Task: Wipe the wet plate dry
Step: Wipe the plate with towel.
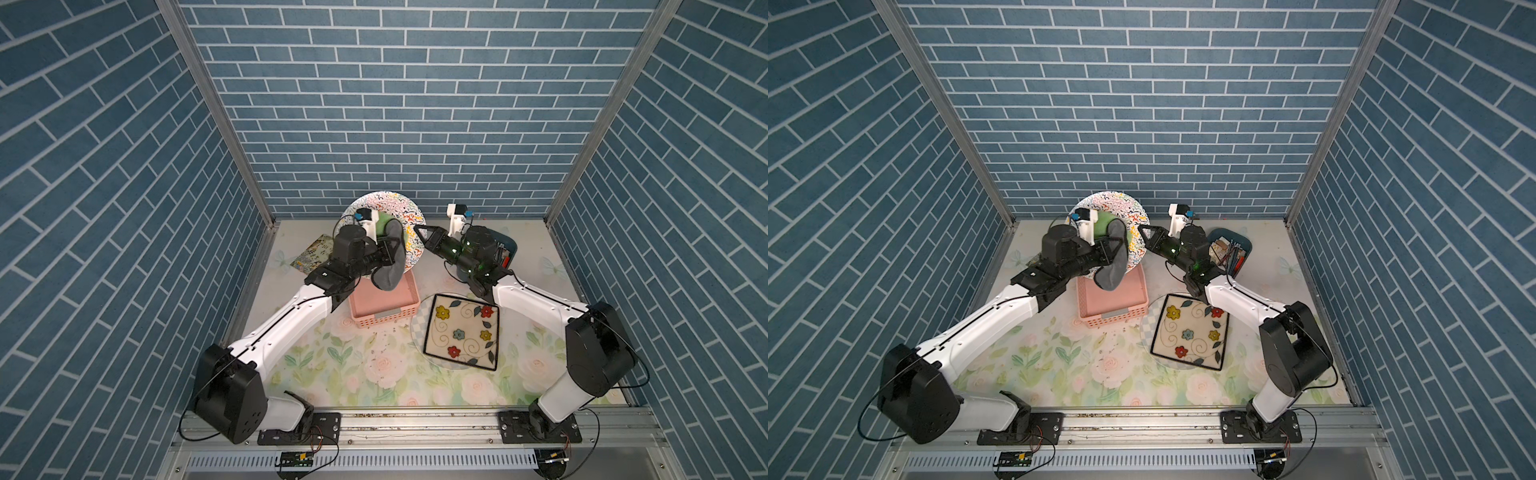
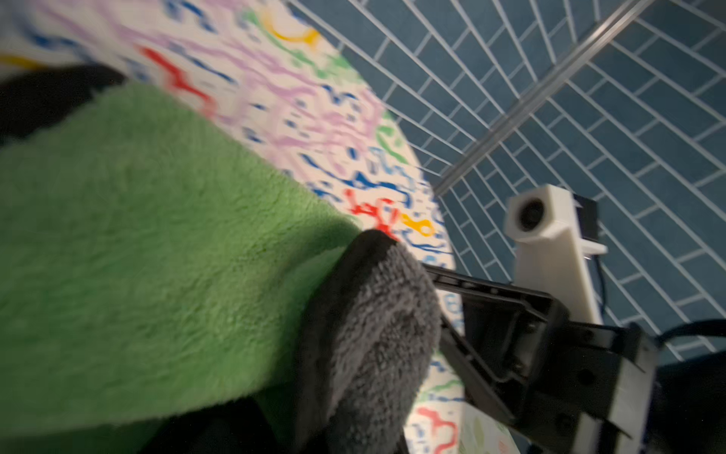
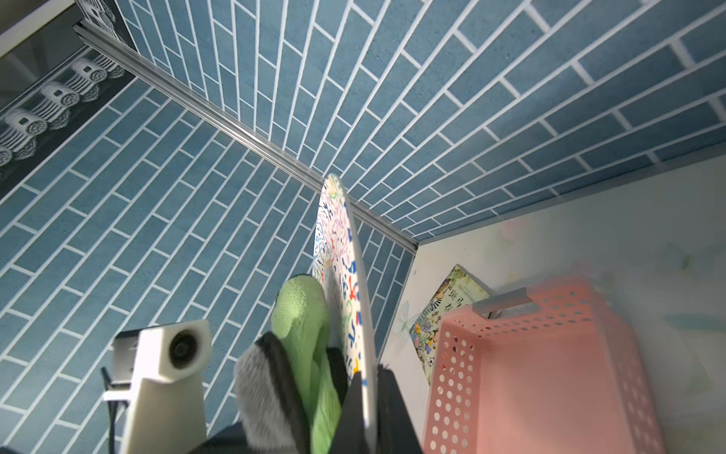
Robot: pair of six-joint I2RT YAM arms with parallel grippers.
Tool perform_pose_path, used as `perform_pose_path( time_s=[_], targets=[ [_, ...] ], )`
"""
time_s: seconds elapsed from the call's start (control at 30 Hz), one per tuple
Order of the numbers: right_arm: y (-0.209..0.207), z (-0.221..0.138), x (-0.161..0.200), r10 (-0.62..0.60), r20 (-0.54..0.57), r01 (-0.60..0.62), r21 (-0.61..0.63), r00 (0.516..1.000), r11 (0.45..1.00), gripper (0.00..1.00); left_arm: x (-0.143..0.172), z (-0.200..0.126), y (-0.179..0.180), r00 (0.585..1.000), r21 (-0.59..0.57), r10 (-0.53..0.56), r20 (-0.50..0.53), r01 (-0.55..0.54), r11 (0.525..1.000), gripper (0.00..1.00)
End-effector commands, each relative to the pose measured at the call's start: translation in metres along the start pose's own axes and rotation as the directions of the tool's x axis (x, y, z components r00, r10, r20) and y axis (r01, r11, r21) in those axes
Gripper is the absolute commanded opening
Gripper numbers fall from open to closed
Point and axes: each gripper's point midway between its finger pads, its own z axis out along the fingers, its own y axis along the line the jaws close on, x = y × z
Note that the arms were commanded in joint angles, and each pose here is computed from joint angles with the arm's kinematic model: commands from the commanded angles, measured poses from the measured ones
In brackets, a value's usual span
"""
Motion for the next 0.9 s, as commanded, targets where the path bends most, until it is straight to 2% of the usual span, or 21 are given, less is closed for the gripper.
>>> perform_pose_path(
  time_s=[0.0, 0.1, 0.17, 0.2, 0.33, 0.4, 0.47, 0.53, 0.6, 0.63, 0.7, 0.77, 0.83, 0.87],
  targets=[
    [0.141, -0.033, -0.048, 0.078, 0.110, -0.025, -0.421, 0.991, 0.907, 0.00, 0.010, 0.005, 0.014, 0.996, -0.011, -0.085, -0.027, 0.085, 0.996, 0.00],
    [0.144, -0.055, -0.065, 0.075, 0.166, 0.001, -0.418, 0.983, 0.908, 0.00, -0.030, -0.028, 0.075, 0.981, -0.155, -0.158, 0.111, 0.175, 0.972, 0.00],
    [0.146, -0.067, -0.068, 0.064, 0.185, 0.017, -0.409, 0.981, 0.913, 0.00, -0.045, -0.045, 0.103, 0.978, -0.253, -0.125, 0.166, 0.165, 0.953, 0.00],
    [0.147, -0.069, -0.068, 0.055, 0.186, 0.024, -0.399, 0.981, 0.917, 0.00, -0.044, -0.045, 0.106, 0.984, -0.282, -0.102, 0.149, 0.141, 0.949, 0.00],
    [0.166, -0.064, -0.050, 0.018, 0.155, 0.051, -0.431, 0.988, 0.901, 0.00, 0.002, 0.007, 0.049, 0.999, -0.152, -0.024, -0.046, 0.017, 0.988, 0.00],
    [0.173, -0.062, -0.045, 0.000, 0.146, 0.066, -0.450, 0.989, 0.891, 0.00, 0.013, 0.021, 0.023, 0.997, -0.078, -0.020, -0.069, 0.014, 0.997, 0.00],
    [0.174, -0.067, -0.043, -0.023, 0.150, 0.089, -0.449, 0.988, 0.889, 0.00, -0.007, 0.016, 0.027, 0.997, -0.070, -0.073, -0.001, 0.073, 0.995, 0.00],
    [0.175, -0.073, -0.036, -0.057, 0.138, 0.113, -0.446, 0.989, 0.888, 0.00, -0.051, -0.006, 0.063, 0.982, -0.134, -0.141, 0.124, 0.157, 0.978, 0.00],
    [0.179, -0.076, -0.021, -0.105, 0.108, 0.143, -0.449, 0.989, 0.882, 0.00, -0.081, -0.022, 0.083, 0.973, -0.198, -0.116, 0.201, 0.156, 0.968, 0.00],
    [0.181, -0.076, -0.012, -0.128, 0.093, 0.156, -0.452, 0.987, 0.878, 0.00, -0.088, -0.022, 0.078, 0.977, -0.209, -0.073, 0.200, 0.116, 0.971, 0.00],
    [0.191, -0.079, 0.001, -0.176, 0.081, 0.193, -0.479, 0.981, 0.856, 0.00, -0.076, 0.002, 0.056, 0.994, -0.183, -0.002, 0.107, 0.022, 0.983, 0.00],
    [0.200, -0.083, 0.000, -0.190, 0.103, 0.216, -0.506, 0.976, 0.835, 0.00, -0.048, 0.031, 0.021, 0.998, -0.127, 0.067, -0.004, -0.066, 0.990, 0.00],
    [0.202, -0.088, -0.011, -0.185, 0.149, 0.235, -0.486, 0.971, 0.842, 0.00, -0.023, 0.046, -0.001, 0.994, -0.068, 0.088, -0.060, -0.092, 0.993, 0.00],
    [0.200, -0.091, -0.018, -0.186, 0.169, 0.245, -0.467, 0.968, 0.850, 0.00, -0.020, 0.046, -0.002, 0.996, -0.056, 0.074, -0.056, -0.077, 0.995, 0.00]
  ],
)
